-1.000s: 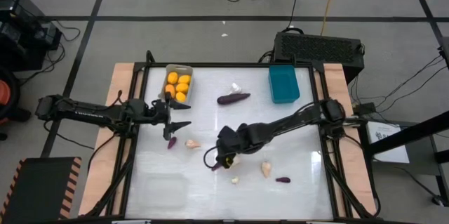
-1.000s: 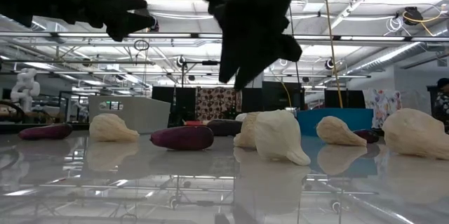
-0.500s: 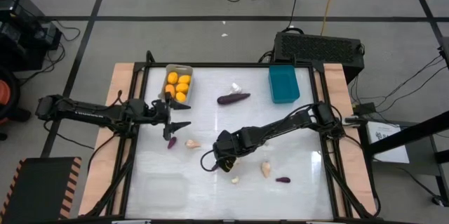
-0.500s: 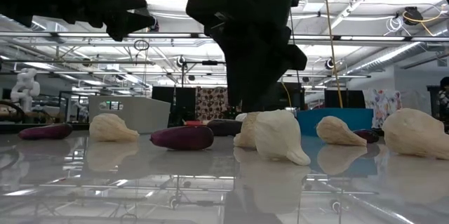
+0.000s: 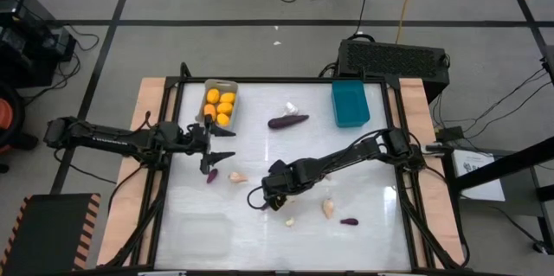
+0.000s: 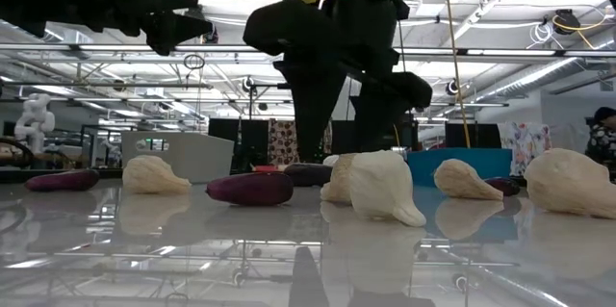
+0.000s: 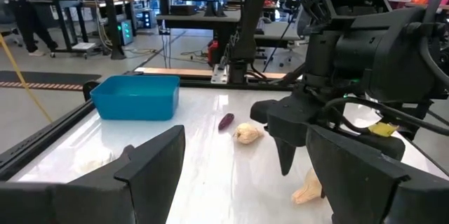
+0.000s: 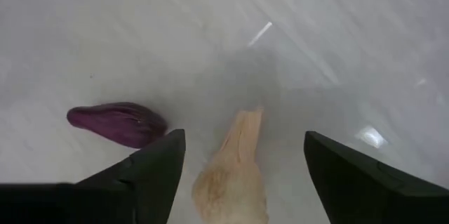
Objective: Sort produce into baskets
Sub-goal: Put the garlic into the blue bin
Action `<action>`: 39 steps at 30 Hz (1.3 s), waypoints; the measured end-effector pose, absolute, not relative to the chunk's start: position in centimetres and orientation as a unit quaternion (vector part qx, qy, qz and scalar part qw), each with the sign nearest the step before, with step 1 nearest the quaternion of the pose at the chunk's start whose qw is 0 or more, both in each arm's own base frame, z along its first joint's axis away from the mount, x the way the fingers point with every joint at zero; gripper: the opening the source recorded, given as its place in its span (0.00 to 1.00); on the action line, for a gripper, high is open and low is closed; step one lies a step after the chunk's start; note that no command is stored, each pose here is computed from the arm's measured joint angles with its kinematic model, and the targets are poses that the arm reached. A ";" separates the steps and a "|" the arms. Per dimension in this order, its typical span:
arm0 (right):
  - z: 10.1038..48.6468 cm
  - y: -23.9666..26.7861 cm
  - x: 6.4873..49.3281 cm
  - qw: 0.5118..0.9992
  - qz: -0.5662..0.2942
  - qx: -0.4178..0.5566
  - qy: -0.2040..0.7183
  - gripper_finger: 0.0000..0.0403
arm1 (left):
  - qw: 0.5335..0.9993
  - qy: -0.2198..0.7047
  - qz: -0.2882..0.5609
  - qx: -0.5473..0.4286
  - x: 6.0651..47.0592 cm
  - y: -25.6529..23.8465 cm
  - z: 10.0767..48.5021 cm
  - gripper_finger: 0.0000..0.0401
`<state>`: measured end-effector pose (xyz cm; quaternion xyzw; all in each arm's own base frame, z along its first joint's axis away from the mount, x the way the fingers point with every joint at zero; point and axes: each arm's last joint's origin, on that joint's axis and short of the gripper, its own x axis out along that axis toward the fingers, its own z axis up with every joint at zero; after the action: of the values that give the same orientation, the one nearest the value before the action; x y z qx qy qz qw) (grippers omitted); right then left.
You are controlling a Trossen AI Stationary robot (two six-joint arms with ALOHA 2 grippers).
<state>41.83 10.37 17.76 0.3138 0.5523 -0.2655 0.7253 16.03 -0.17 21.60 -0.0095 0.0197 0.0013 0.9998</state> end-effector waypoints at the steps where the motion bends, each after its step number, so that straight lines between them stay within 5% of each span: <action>1: 17.8 10.4 41.8 0.725 -0.266 0.314 0.552 0.71 | 1.000 0.020 0.001 -0.010 16.0 -0.2 21.6 0.76; 17: 14.9 11.4 42.0 0.704 -0.287 0.311 0.570 0.58 | 1.000 0.020 0.001 -0.010 16.0 -0.2 21.6 0.76; 32: 15.9 11.3 41.9 0.722 -0.263 0.292 0.570 0.13 | 1.000 0.020 -0.003 -0.010 16.0 -0.2 21.6 0.76; 39: 18.9 10.6 41.3 0.746 -0.261 0.277 0.546 0.14 | 1.000 0.020 -0.010 -0.011 16.0 -0.2 21.6 0.76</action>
<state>41.33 10.56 18.85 0.2769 0.5459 -0.2614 0.7463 16.03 -0.23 21.59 -0.0107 0.0202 -0.0095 0.9997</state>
